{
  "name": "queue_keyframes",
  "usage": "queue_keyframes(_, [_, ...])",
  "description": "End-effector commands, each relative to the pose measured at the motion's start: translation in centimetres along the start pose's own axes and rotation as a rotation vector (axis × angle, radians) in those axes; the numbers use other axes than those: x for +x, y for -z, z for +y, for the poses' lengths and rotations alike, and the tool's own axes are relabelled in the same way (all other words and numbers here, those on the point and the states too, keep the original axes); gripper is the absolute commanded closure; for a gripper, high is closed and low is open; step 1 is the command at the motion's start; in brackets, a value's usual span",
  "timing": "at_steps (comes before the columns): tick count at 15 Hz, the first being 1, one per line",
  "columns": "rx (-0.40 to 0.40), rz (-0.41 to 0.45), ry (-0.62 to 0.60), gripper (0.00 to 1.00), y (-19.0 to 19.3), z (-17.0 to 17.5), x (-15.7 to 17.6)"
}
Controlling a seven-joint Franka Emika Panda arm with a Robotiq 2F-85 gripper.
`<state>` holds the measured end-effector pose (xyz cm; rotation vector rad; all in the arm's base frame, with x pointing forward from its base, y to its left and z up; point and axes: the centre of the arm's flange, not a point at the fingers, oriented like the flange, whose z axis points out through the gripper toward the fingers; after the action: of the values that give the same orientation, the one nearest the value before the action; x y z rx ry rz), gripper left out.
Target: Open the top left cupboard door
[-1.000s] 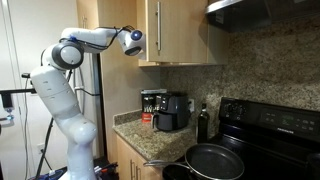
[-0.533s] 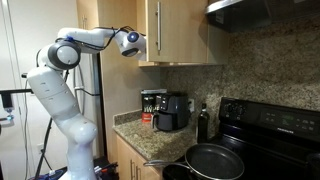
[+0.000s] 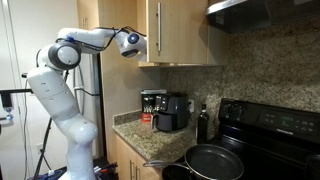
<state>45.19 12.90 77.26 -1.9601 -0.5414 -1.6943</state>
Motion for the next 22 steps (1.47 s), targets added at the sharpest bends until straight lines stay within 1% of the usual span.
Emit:
queue_keyframes(1, [0.132,-0.017,-0.051,0.96,-1.5,-6.8,-3.5])
queue_keyframes(7, [0.084,0.043,-0.043,0.96,0.0,-8.7,-3.8])
queue_keyframes(9, [0.066,0.038,-0.046,0.96,1.0,-9.2,-4.3])
queue_keyframes(11, [0.058,0.033,-0.04,0.96,2.7,-9.9,-4.6])
queue_keyframes(13, [0.067,0.041,-0.029,0.96,4.7,-11.0,-4.6])
queue_keyframes(15, [0.086,0.05,-0.02,0.96,5.2,-12.5,-5.8])
queue_keyframes(18, [0.128,0.072,-0.023,0.96,4.2,-14.9,-7.2])
queue_keyframes(20, [0.147,0.081,-0.029,0.96,4.1,-16.0,-7.3])
queue_keyframes(21, [0.011,0.132,0.011,0.84,7.4,-11.6,-4.3])
queue_keyframes(22, [0.005,0.139,0.014,0.84,7.6,-12.1,-4.5])
